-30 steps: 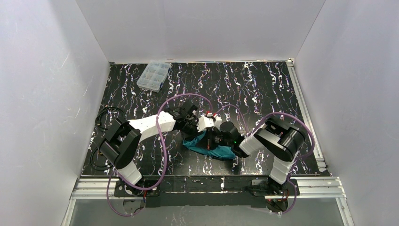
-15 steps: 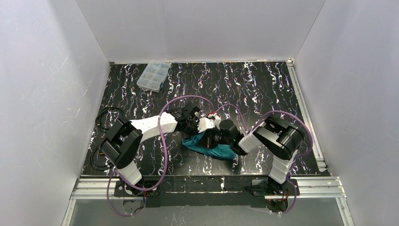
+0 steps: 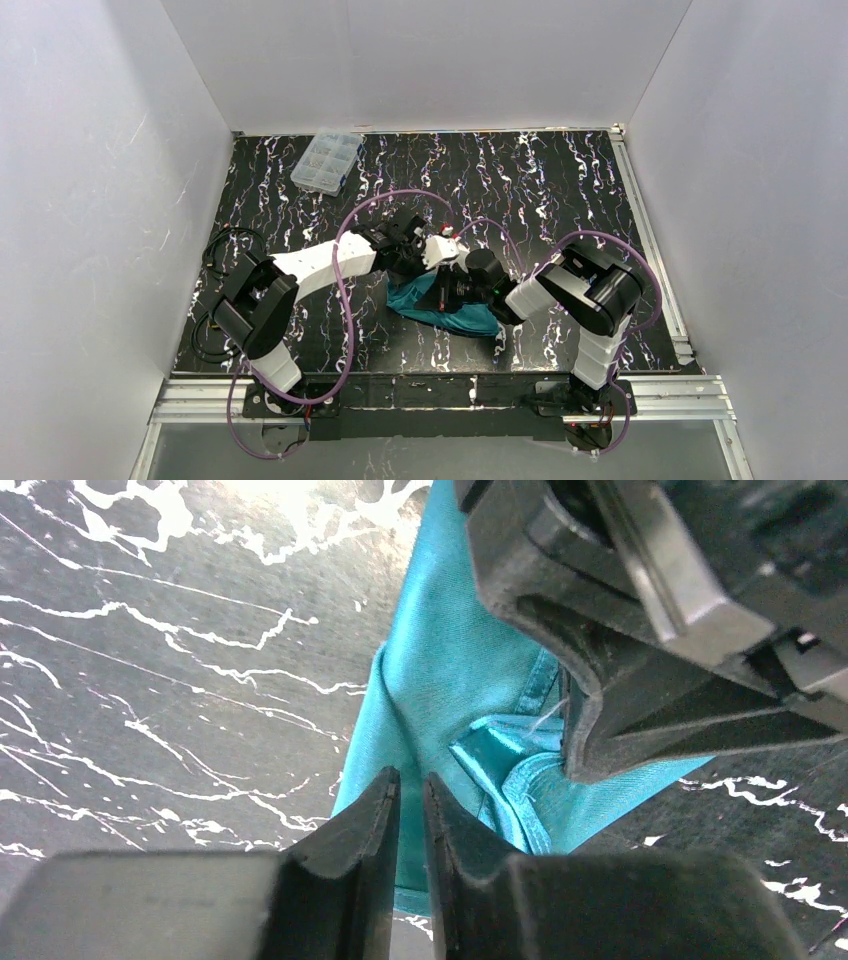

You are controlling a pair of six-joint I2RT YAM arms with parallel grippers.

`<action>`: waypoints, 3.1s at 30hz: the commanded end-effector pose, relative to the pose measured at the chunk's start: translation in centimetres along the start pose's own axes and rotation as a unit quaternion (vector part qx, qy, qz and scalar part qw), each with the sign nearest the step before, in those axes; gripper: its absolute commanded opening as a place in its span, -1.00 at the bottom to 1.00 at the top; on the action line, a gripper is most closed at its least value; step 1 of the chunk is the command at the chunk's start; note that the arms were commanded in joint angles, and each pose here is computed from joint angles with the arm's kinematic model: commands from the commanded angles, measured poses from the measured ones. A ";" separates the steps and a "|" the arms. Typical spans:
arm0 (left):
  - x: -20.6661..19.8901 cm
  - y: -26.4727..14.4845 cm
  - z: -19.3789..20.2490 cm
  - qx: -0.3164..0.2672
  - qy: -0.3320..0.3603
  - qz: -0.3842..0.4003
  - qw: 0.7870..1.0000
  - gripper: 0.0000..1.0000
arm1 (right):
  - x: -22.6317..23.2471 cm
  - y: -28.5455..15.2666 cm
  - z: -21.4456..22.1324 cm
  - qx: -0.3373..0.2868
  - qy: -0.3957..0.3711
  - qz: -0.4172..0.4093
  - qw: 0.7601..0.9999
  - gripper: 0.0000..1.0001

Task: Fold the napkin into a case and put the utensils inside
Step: Stuff the top corner of the smaller-rectangle-folded napkin into the folded napkin.

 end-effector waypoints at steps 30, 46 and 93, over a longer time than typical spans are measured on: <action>-1.8 -2.2 -0.2 -0.070 0.122 -0.138 0.980 0.96 | -2.0 0.0 1.3 0.008 0.061 -0.026 0.998 -0.97; -1.7 1.4 1.6 -0.010 0.151 -0.141 0.978 0.41 | -2.4 -0.1 1.5 0.008 0.071 -0.031 0.997 -0.97; -0.7 -1.7 0.2 -0.052 0.024 -0.084 0.995 -0.29 | -4.2 -0.3 2.6 0.008 0.130 -0.031 0.991 -0.97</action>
Point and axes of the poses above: each gripper's point midway between its finger pads, its own y axis out along the fingers, its own x axis along the line the jaws close on, z = x × y, the point moved 8 cm from there along -y, back along the fingers, and after that the axes turned 7 degrees about -y, right-handed, at the moved point
